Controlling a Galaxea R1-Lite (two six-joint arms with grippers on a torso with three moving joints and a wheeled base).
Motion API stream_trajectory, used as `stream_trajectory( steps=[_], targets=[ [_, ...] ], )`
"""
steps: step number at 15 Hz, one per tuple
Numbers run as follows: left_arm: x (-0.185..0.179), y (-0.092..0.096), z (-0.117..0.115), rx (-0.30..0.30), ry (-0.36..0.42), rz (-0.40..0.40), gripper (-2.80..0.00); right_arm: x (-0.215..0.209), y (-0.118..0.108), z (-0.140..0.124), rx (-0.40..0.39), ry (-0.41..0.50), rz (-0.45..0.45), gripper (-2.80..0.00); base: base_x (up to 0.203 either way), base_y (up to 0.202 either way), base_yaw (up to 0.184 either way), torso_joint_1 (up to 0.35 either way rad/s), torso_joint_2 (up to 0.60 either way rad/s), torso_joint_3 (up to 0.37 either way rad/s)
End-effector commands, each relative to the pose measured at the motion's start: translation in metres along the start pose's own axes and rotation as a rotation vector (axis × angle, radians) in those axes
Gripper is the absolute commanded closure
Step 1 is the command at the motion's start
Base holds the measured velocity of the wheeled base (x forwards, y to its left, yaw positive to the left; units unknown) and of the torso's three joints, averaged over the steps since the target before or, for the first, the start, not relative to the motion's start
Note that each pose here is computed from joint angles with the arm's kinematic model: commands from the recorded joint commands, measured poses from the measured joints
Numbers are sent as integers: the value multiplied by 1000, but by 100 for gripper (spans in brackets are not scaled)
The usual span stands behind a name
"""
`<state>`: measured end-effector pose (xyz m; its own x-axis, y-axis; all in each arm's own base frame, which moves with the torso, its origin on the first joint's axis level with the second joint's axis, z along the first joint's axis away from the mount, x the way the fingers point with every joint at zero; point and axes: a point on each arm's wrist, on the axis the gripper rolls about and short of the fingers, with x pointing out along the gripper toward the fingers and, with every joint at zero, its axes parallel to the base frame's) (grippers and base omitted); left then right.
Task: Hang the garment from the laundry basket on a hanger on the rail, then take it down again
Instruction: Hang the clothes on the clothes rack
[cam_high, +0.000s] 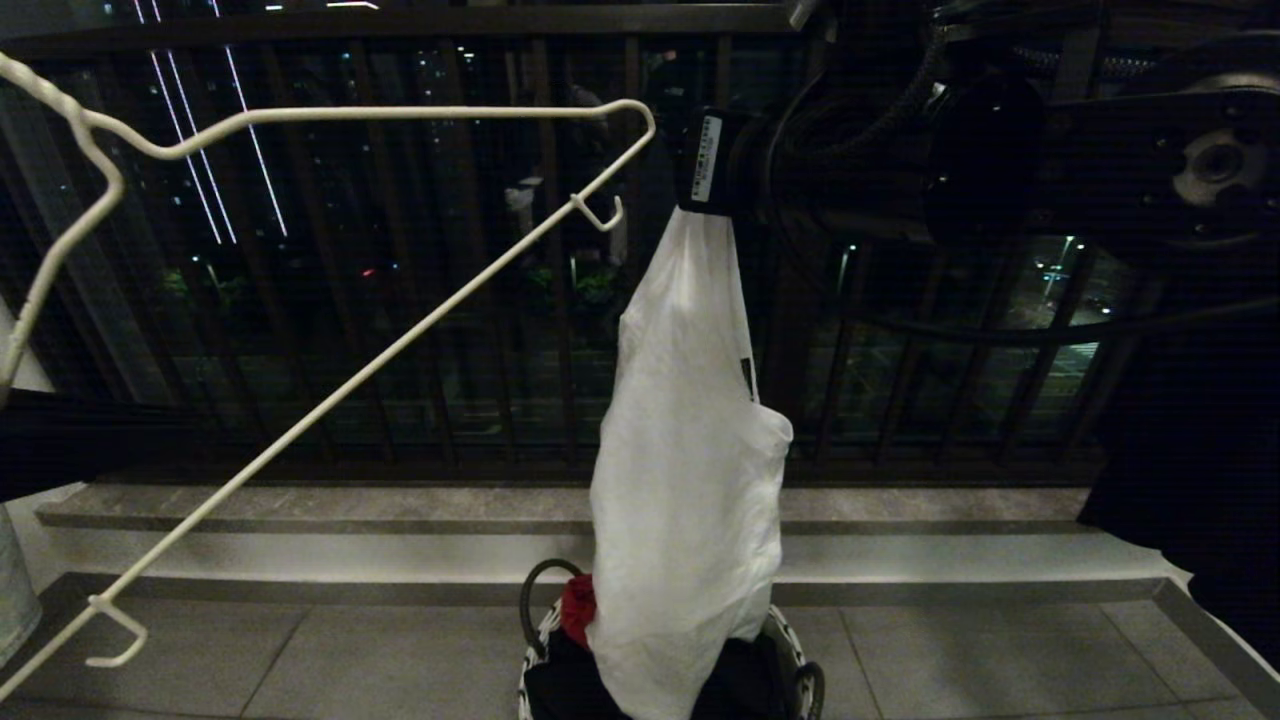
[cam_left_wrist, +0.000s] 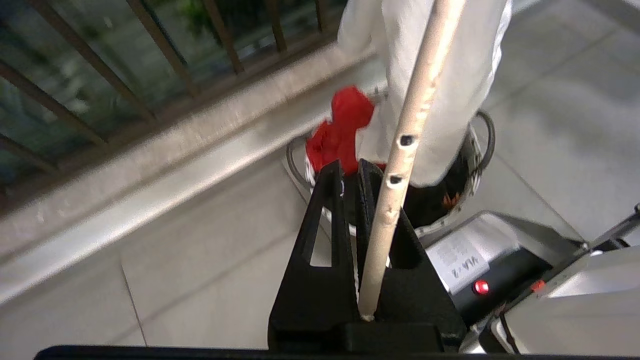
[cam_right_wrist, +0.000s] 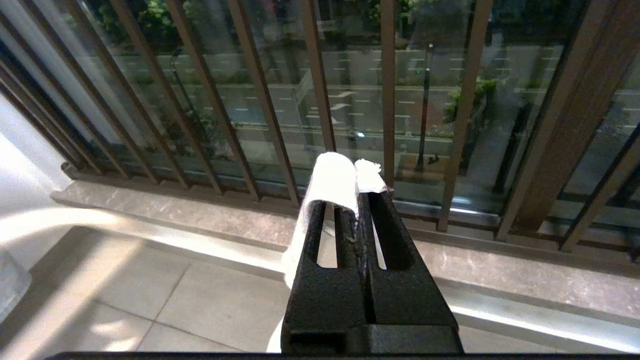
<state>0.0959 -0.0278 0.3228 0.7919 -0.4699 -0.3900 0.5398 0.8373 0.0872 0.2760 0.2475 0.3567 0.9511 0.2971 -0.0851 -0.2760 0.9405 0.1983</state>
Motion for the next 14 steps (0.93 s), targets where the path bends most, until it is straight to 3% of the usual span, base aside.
stream_trajectory(
  steps=[1, 3, 9, 14],
  targets=[
    [21, 6, 0, -19, 69, -7, 0, 4, 1, -2, 4, -5, -3, 0, 0, 0, 0, 0, 0, 0],
    [29, 7, -1, -19, 109, 1, 0, 5, -1, -1, 8, -16, -5, 0, 0, 0, 0, 0, 0, 0],
    [44, -5, 0, -14, 141, -96, 0, 18, -2, -7, 15, -28, -14, 0, 0, 0, 0, 0, 0, 0],
    [48, -4, 1, -22, 149, -94, 0, 24, 0, -10, 22, -41, -10, 0, 0, 0, 0, 0, 0, 0]
  ],
)
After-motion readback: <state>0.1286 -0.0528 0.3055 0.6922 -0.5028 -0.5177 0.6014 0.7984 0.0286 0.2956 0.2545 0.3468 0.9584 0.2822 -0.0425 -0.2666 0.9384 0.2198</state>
